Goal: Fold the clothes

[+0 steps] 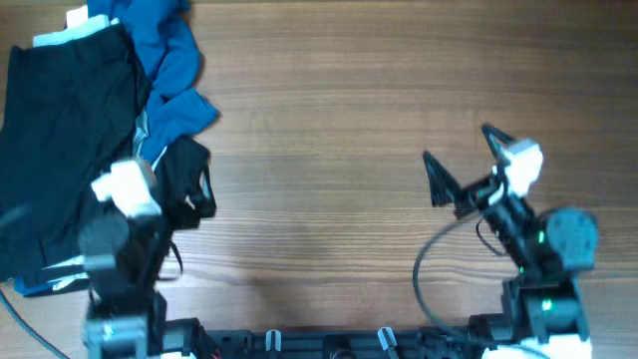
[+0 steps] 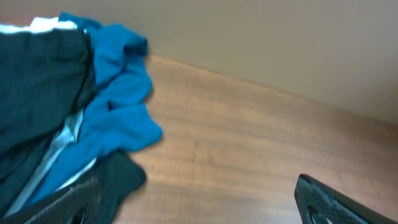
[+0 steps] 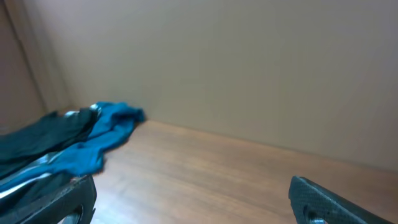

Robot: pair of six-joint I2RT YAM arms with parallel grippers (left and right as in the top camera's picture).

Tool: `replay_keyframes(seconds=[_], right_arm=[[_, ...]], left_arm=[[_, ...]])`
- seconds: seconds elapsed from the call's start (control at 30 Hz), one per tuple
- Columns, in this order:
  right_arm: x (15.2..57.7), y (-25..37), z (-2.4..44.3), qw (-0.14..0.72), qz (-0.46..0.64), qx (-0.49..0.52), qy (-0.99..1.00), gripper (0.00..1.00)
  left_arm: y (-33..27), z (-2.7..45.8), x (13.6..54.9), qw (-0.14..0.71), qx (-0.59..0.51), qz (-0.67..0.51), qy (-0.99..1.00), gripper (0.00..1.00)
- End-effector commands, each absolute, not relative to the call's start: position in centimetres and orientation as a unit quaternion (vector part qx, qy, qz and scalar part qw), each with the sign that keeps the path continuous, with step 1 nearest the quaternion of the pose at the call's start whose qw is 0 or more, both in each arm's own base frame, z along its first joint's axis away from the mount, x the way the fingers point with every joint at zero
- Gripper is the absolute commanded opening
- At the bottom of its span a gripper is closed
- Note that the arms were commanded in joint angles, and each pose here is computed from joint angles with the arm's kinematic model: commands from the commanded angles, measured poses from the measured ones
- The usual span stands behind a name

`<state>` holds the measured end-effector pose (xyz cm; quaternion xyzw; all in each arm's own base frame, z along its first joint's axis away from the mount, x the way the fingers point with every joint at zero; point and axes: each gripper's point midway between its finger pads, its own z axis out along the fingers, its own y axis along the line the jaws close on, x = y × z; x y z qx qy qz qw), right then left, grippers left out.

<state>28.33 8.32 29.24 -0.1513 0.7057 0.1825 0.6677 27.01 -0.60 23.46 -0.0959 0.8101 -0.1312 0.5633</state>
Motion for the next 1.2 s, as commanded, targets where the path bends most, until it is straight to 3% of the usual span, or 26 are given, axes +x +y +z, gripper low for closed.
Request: replay_keyframes(seconds=[0.0,0.3,0.5,0.67,0.77,0.83,0.93,1.17], right_arm=[[30.1,10.1,31.4,0.630,0.225,-0.185,0.720,1.00],[35.0,10.8,29.9,0.466,0.242,-0.189,0.830,1.00],[37.1,10.9,27.7,0.428,0.269,-0.138,0.852,1.00],[37.8,10.9,26.1,0.404,0.278,-0.118,0.863,1.00],[37.9,10.9,25.4,0.395,0.279,-0.115,0.868,0.99],[38.0,10.9,25.0,0.388,0.280,-0.114,0.871,0.98],[37.9,10.9,24.2,0.376,0.281,-0.110,0.876,0.98],[38.2,10.9,22.9,0.357,0.282,-0.104,0.884,0.96]], left_arm=[[-0.4,26.1,29.0,0.512,-0.110,-0.136,0.841,1.00],[1.4,25.3,33.5,0.303,-0.076,-0.065,0.948,1.00],[2.7,20.7,36.4,0.248,-0.094,-0.063,0.962,1.00],[8.9,17.7,38.0,0.237,-0.168,-0.043,0.956,1.00],[12.3,16.4,38.0,0.233,-0.203,-0.033,0.950,0.99],[14.7,15.3,38.0,0.228,-0.206,-0.013,0.951,0.91],[17.4,12.8,37.9,0.205,-0.199,0.027,0.958,0.89],[18.0,6.3,37.1,0.117,-0.177,0.038,0.976,0.87]])
